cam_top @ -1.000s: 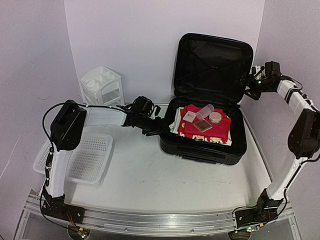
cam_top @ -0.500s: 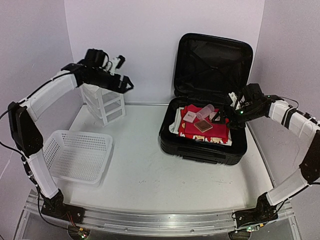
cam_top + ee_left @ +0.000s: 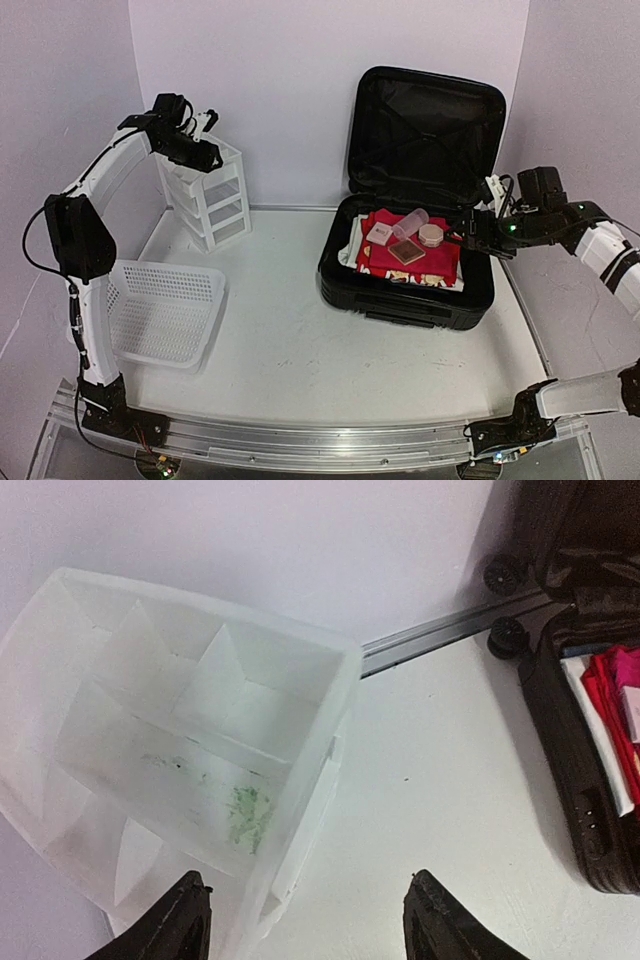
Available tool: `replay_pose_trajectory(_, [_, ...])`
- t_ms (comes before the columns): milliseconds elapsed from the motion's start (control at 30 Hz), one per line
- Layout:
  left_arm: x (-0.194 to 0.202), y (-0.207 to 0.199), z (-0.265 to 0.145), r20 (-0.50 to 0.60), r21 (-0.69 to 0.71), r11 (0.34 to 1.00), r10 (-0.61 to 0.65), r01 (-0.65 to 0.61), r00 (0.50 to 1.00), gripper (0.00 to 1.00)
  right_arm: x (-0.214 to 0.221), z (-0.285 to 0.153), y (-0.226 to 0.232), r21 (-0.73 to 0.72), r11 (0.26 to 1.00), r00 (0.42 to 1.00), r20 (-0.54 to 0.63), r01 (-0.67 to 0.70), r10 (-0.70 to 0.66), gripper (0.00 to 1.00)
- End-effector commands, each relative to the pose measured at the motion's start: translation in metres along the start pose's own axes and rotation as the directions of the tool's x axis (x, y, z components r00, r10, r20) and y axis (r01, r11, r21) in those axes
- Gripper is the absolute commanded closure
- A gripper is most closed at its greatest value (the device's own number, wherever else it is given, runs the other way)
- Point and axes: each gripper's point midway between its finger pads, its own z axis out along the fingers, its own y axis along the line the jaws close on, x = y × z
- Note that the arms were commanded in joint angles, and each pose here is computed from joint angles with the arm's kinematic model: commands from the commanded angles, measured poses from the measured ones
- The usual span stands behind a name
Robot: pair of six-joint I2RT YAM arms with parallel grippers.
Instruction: Open, take out, and arrange the luggage
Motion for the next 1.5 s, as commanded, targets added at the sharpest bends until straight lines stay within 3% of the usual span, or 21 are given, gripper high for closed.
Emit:
replay_pose_trajectory(0, [-0.018,0.006,-0.007,0.047,0.013,0.999,0.037,-0.037,0.998,0.38,0.003,-0.007,-0.001,0.016,1.0,1.0,0.013,0.003,-0.003,0.02])
replay_pose_trajectory(400, [-0.007,0.011,0.029,0.013,0.021,0.998,0.053,-0.053,0.999,0.51,-0.001,-0.005,0.005,-0.015,1.0,1.0,0.007,-0.014,0.014,0.02])
replay_pose_trajectory(667, [-0.011,-0.014,0.031,0.02,0.108,0.993,-0.047,0.045,0.999,0.67,0.002,-0.002,0.005,-0.031,0.999,1.0,0.01,-0.026,0.026,0.02])
replay_pose_trajectory(833, [-0.02,-0.048,0.032,0.025,0.116,0.991,-0.068,0.065,0.997,0.77,0.006,0.002,0.005,-0.039,0.999,0.999,-0.001,-0.033,0.033,0.02])
replay_pose_trajectory(1100, [-0.024,-0.122,0.033,0.016,0.212,0.976,-0.052,0.047,0.999,0.8,0.013,-0.001,0.002,-0.028,0.999,1.0,0.003,-0.023,0.023,0.02])
replay_pose_trajectory(1300, [-0.023,-0.184,0.017,0.031,0.331,0.943,0.033,-0.042,0.999,0.8,0.018,-0.003,0.0,-0.02,1.0,1.0,0.005,-0.021,0.021,0.02])
replay_pose_trajectory(1467, [-0.01,-0.203,0.007,0.033,0.405,0.907,0.115,-0.118,0.993,0.82,0.02,-0.004,0.0,-0.02,1.0,1.0,0.01,-0.018,0.018,0.02])
